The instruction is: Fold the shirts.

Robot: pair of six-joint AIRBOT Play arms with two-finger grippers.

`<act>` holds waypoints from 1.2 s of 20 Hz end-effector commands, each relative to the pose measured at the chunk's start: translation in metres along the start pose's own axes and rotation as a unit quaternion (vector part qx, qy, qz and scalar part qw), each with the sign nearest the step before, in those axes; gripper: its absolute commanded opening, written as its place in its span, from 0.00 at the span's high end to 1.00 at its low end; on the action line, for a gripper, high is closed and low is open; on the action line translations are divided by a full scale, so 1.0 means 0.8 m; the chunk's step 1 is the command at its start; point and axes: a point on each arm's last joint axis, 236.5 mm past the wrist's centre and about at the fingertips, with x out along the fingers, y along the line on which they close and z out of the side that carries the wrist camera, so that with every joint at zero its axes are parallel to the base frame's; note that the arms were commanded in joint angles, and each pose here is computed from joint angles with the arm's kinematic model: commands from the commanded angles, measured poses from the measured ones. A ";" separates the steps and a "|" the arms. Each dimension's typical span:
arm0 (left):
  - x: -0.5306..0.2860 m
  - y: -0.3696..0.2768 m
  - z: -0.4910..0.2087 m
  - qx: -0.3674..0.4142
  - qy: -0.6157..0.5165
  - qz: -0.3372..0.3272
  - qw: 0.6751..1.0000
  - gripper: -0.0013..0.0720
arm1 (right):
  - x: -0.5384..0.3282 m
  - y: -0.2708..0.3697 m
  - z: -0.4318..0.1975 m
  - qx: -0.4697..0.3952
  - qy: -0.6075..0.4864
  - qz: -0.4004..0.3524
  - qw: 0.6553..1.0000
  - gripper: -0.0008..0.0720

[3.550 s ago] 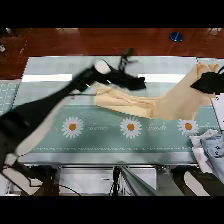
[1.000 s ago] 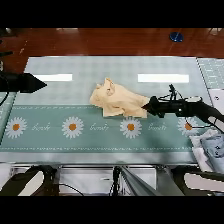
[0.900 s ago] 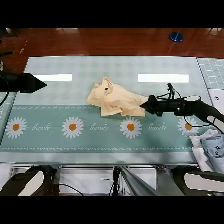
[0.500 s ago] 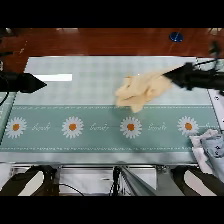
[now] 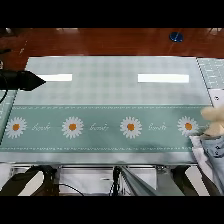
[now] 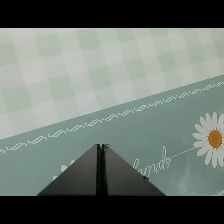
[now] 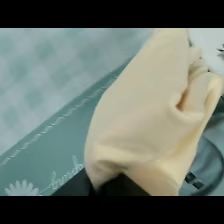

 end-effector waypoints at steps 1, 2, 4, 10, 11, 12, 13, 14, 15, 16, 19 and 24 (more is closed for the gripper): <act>0.000 0.001 0.001 -0.001 -0.001 0.001 1.000 0.95 | -0.020 -0.083 -0.023 0.067 0.031 -0.116 0.990 0.95; 0.000 0.002 0.003 -0.001 -0.005 0.002 1.000 0.95 | -0.024 -0.102 -0.027 0.082 0.034 -0.149 0.985 0.95; 0.001 0.005 0.009 -0.001 -0.014 0.007 1.000 0.95 | -0.031 -0.134 -0.039 0.101 0.046 -0.204 0.973 0.95; 0.014 0.032 0.042 -0.003 -0.062 0.033 0.998 0.95 | -0.027 -0.219 -0.121 0.146 0.147 -0.345 0.916 0.95; 0.018 0.038 0.047 0.009 -0.066 0.038 0.997 0.95 | -0.020 -0.230 -0.148 0.157 0.177 -0.358 0.903 0.95; 0.021 0.045 0.050 0.017 -0.069 0.044 0.997 0.95 | -0.013 -0.243 -0.182 0.171 0.214 -0.373 0.886 0.95; 0.025 0.052 0.053 0.013 -0.072 0.048 0.996 0.95 | -0.006 -0.251 -0.216 0.185 0.250 -0.381 0.871 0.95; 0.028 0.062 0.053 0.008 -0.072 0.055 0.996 0.95 | -0.001 -0.259 -0.248 0.197 0.284 -0.390 0.853 0.95; 0.031 0.071 0.051 0.001 -0.069 0.059 0.996 0.95 | 0.000 -0.267 -0.278 0.208 0.319 -0.402 0.833 0.95; 0.032 0.080 0.049 -0.005 -0.065 0.064 0.996 0.95 | 0.001 -0.276 -0.300 0.210 0.345 -0.412 0.817 0.95; 0.024 0.107 0.046 -0.025 -0.068 0.082 0.994 0.95 | 0.003 -0.311 -0.330 0.181 0.376 -0.456 0.786 0.94; 0.013 0.129 0.045 -0.042 -0.074 0.098 0.991 0.95 | 0.033 -0.361 -0.287 0.128 0.298 -0.483 0.814 0.94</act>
